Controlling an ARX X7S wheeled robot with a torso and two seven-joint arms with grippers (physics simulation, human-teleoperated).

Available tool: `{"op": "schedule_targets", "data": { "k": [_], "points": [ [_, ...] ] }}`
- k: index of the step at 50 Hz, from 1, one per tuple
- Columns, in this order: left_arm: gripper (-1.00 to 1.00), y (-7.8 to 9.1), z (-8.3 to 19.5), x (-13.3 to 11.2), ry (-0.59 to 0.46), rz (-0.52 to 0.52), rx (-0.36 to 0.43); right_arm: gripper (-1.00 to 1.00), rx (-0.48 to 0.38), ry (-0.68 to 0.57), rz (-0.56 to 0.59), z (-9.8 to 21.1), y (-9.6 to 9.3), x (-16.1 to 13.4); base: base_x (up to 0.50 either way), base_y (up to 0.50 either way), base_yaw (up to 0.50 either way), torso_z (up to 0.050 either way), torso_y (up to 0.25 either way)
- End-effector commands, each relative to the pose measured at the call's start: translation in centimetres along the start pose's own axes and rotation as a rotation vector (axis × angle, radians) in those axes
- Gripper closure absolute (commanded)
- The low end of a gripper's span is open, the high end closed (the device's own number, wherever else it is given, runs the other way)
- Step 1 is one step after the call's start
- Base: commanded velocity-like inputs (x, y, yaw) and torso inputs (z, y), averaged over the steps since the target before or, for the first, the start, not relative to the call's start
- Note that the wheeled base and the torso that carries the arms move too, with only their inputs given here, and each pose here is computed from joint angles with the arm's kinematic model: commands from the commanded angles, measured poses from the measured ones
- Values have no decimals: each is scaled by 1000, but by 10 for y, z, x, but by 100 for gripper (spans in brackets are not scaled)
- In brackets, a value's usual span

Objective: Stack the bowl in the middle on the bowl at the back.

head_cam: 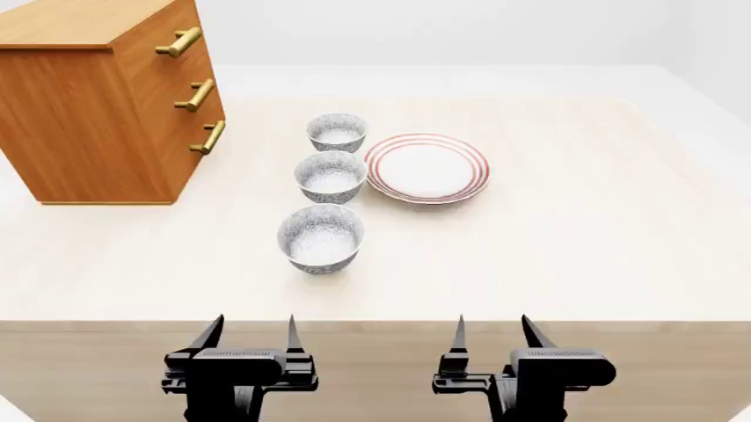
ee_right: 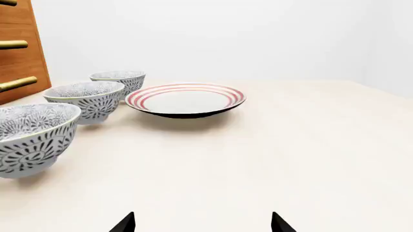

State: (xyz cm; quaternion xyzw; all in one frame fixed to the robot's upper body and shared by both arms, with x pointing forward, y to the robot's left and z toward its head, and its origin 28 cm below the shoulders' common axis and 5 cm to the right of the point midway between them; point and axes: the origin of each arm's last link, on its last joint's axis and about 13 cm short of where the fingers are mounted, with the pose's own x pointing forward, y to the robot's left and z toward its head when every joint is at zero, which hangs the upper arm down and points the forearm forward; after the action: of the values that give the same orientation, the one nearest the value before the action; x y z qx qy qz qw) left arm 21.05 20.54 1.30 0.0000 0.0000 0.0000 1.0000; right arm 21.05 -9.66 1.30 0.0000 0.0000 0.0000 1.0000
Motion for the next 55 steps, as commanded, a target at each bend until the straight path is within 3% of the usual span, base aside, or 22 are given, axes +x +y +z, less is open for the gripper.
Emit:
{"op": "schedule_targets", "data": {
  "k": [1, 18, 25, 35, 55],
  "points": [
    [-100, 0, 0, 0, -3, 0, 2, -100, -4, -1, -1, 0, 1, 0, 0, 0, 0, 0, 0],
    [-100, 3, 12, 4, -36, -12, 80, -100, -6, -7, -13, 8, -2, 3, 0, 0, 0, 0, 0],
    [-100, 6, 38, 11, -39, -45, 98, -100, 7, -35, -13, 33, -6, 8, 0, 0, 0, 0, 0],
    [-100, 15, 85, 22, -79, -108, 82, -100, -40, -71, 12, 80, -9, 19, 0, 0, 0, 0, 0],
    [-100, 34, 147, 43, -95, -205, 122, -100, -56, -64, 49, 135, -16, 37, 0, 0, 0, 0, 0]
  ]
}}
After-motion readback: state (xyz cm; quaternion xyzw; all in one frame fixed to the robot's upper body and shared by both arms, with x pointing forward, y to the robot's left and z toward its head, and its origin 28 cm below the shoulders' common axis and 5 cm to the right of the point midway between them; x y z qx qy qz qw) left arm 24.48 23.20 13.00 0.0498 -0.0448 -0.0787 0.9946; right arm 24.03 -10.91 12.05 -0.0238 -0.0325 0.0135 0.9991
